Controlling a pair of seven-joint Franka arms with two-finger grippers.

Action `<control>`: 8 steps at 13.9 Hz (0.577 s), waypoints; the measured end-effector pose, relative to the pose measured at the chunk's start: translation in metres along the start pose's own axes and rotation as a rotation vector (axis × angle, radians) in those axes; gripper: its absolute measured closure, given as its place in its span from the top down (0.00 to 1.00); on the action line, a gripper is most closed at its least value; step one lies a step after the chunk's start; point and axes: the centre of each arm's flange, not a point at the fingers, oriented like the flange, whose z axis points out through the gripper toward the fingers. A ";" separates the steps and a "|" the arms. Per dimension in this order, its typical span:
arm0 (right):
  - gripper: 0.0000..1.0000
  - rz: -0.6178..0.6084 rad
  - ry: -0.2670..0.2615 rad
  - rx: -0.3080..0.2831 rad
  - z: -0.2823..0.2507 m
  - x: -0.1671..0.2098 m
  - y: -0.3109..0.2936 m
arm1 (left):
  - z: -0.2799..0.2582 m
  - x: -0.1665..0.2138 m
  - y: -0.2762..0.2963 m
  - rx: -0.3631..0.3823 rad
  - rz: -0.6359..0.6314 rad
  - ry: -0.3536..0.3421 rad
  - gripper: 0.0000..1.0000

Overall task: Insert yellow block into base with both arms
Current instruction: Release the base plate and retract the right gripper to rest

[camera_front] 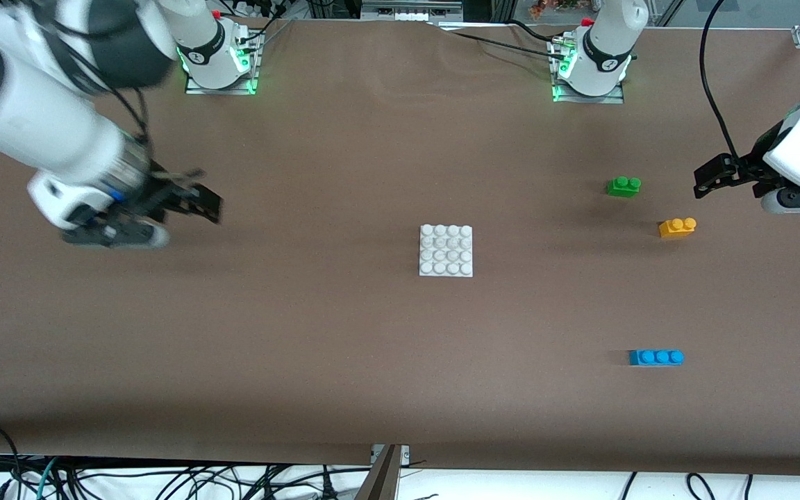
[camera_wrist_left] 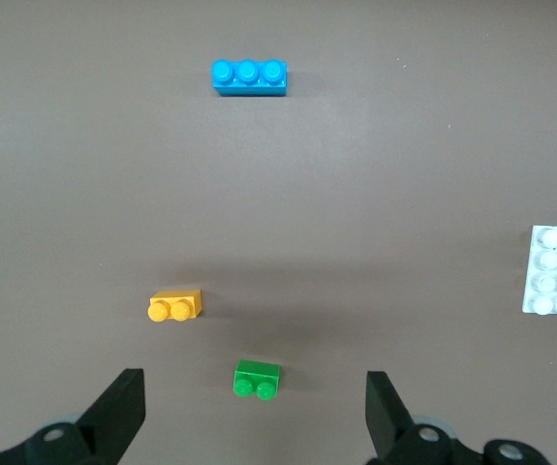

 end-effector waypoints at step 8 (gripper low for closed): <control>1.00 -0.038 -0.026 -0.022 -0.037 -0.034 0.083 | 0.000 0.000 0.000 0.000 0.000 0.000 1.00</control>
